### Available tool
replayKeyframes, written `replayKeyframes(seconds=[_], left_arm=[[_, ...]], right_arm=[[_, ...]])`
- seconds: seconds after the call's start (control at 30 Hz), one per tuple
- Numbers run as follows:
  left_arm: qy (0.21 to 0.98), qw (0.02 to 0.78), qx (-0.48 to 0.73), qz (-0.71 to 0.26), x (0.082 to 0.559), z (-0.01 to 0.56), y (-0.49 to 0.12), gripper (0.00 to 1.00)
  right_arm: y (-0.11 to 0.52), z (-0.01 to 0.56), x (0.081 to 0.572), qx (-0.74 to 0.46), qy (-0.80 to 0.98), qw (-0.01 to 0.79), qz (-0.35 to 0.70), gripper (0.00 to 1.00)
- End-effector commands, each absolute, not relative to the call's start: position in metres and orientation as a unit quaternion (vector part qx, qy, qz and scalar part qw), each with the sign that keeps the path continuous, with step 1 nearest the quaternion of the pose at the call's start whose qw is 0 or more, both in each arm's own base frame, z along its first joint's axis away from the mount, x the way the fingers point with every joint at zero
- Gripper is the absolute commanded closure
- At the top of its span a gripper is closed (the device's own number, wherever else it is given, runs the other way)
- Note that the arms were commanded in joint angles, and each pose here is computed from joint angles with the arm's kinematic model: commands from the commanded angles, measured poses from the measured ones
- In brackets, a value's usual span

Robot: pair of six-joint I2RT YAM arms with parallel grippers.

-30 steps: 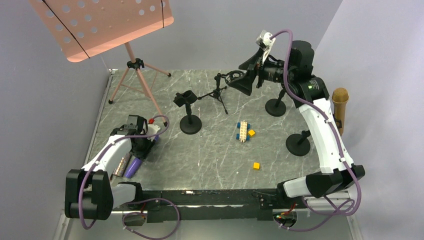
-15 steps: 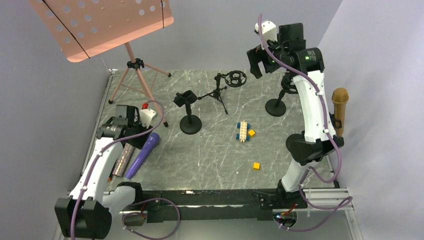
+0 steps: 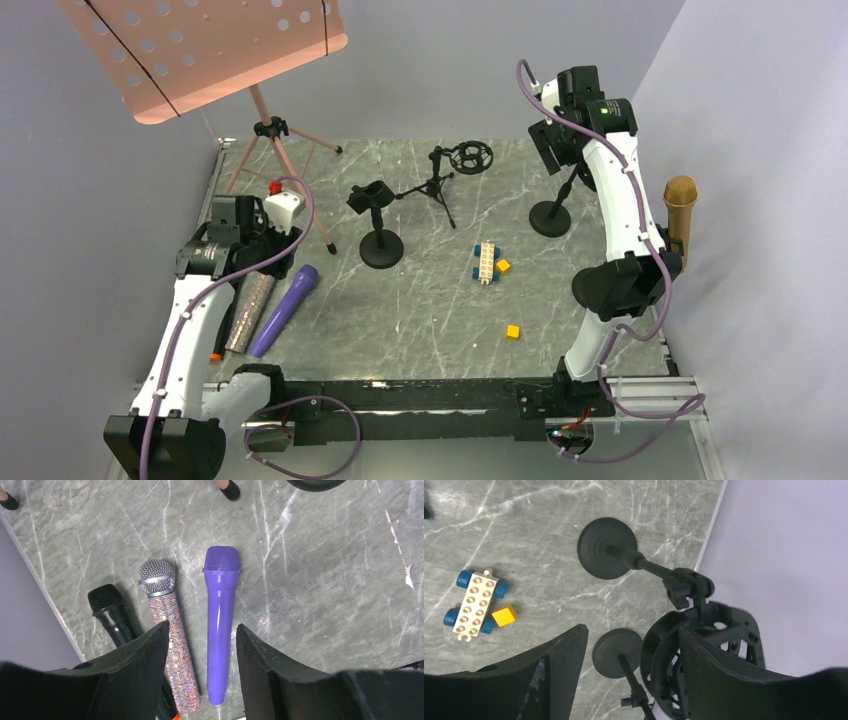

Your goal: Remove the microphone from the stand

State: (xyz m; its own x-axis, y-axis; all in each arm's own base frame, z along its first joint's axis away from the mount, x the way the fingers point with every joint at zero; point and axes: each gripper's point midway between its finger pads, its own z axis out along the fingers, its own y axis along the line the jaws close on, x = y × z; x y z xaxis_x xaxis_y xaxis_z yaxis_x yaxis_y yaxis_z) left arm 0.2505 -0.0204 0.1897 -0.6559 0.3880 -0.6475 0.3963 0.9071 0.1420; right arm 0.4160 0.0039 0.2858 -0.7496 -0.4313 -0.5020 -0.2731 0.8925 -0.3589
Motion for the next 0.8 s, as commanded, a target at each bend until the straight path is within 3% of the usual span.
replayKeyframes(seconds=[0.0, 0.17, 0.43, 0.77], left_arm=[[0.901, 0.38, 0.204, -0.038, 0.256, 0.206, -0.031, 0.44], [0.902, 0.378, 0.205, -0.041, 0.253, 0.202, -0.031, 0.44], [0.896, 0.387, 0.21, -0.053, 0.251, 0.212, -0.037, 0.45], [0.892, 0.395, 0.212, -0.064, 0.253, 0.223, -0.041, 0.45]], right_arm=[[-0.013, 0.303, 0.405, -0.166, 0.921, 0.314, -0.162, 0.3], [0.001, 0.317, 0.406, -0.177, 0.907, 0.361, -0.128, 0.25], [0.003, 0.353, 0.404, -0.179, 0.887, 0.406, -0.128, 0.27], [-0.038, 0.313, 0.384, -0.136, 0.928, 0.304, -0.166, 0.37]])
